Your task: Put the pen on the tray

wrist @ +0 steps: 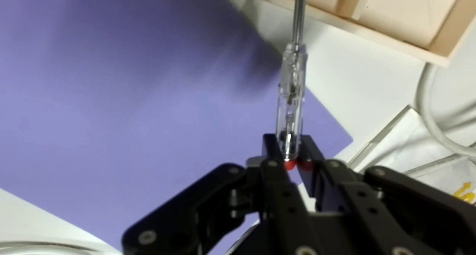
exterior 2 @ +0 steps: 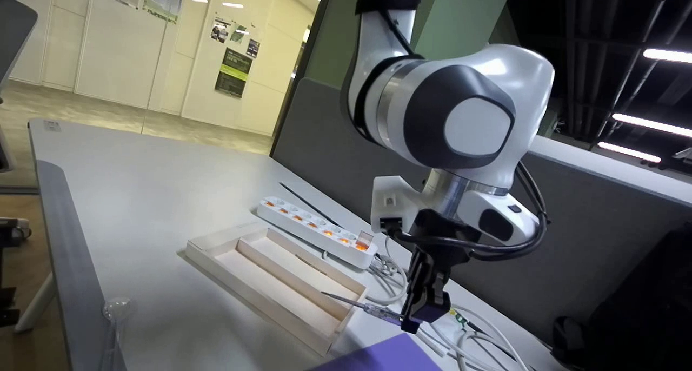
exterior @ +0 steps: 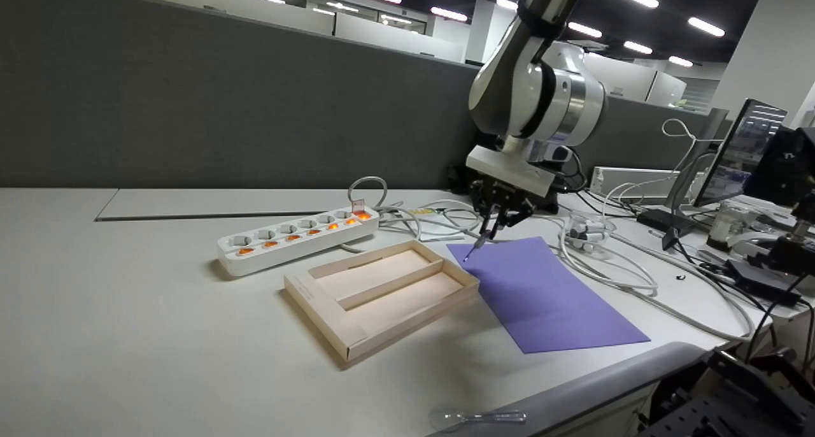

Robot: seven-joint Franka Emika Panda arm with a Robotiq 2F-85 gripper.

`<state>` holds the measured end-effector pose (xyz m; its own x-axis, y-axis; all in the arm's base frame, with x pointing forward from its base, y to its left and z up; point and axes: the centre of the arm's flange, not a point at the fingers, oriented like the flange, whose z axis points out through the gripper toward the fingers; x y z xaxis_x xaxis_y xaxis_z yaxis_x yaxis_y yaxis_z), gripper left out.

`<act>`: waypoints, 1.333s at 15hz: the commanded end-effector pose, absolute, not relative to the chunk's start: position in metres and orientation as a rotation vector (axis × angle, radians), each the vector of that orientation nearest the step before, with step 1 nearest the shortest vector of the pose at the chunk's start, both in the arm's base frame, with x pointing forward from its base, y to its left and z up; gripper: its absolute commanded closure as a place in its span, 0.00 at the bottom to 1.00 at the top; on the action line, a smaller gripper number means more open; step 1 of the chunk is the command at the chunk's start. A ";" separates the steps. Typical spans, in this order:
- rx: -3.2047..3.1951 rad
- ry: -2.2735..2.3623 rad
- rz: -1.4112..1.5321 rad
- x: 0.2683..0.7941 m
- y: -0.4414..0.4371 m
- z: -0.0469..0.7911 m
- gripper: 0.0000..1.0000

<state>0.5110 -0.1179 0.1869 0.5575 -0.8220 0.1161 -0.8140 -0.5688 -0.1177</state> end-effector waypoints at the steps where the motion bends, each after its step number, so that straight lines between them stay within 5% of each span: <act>1: -2.724 1.406 -0.223 0.512 -0.100 0.188 0.96; 20: -2.553 1.512 -0.355 0.551 -0.057 0.150 0.96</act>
<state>0.5396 -0.0522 0.1555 0.5003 -0.8576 0.1195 -0.8246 -0.5140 -0.2363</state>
